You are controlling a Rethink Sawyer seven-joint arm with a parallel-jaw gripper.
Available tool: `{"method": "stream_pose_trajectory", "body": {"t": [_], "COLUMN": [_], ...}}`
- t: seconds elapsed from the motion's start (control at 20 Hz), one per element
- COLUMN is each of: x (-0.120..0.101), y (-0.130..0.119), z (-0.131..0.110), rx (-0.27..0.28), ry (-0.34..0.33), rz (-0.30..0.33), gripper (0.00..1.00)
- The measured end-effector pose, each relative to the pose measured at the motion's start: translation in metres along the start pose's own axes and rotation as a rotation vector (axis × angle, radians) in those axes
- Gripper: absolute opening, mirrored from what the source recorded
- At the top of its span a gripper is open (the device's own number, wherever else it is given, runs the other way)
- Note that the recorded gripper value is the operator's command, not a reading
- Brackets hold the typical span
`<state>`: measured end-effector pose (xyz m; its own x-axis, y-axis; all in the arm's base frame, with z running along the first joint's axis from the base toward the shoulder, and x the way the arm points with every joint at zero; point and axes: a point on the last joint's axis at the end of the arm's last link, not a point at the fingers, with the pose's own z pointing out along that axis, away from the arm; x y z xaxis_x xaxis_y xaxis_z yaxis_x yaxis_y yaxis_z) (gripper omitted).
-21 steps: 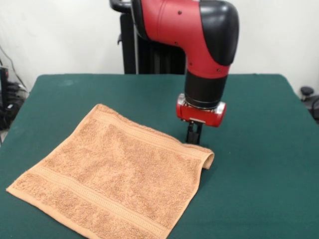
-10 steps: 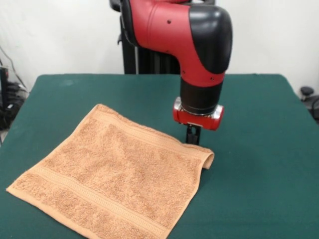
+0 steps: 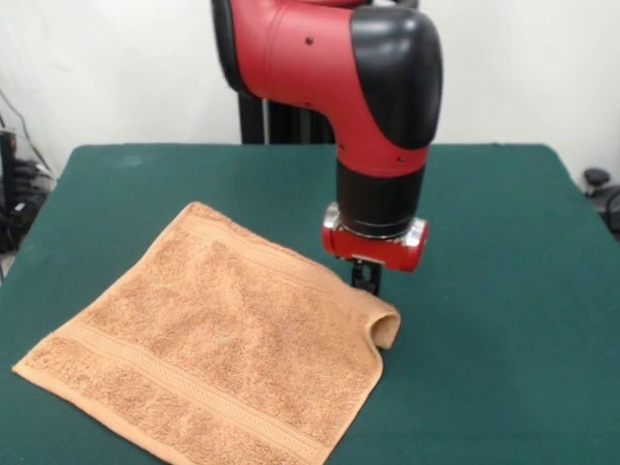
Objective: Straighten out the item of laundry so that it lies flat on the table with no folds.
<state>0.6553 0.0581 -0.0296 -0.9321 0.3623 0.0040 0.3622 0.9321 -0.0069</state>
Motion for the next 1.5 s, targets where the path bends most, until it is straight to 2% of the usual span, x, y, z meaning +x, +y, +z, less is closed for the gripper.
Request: {"method": "stream_pose_trajectory", "body": {"t": [0.25, 0.4, 0.5, 0.75, 0.9, 1.5], "x": [-0.034, -0.047, -0.062, -0.082, -0.089, -0.090], "y": [-0.014, -0.021, -0.029, -0.039, -0.044, -0.043], "z": [-0.023, -0.036, -0.051, -0.075, -0.079, -0.077], "rx": [-0.016, -0.023, -0.030, -0.031, -0.029, -0.034], "ry": [-0.059, -0.083, -0.113, -0.164, -0.177, -0.177], "rz": [0.031, 0.045, 0.060, 0.057, 0.054, 0.054], "gripper": [0.00, 0.00, 0.00, 0.00, 0.00, 0.00]}}
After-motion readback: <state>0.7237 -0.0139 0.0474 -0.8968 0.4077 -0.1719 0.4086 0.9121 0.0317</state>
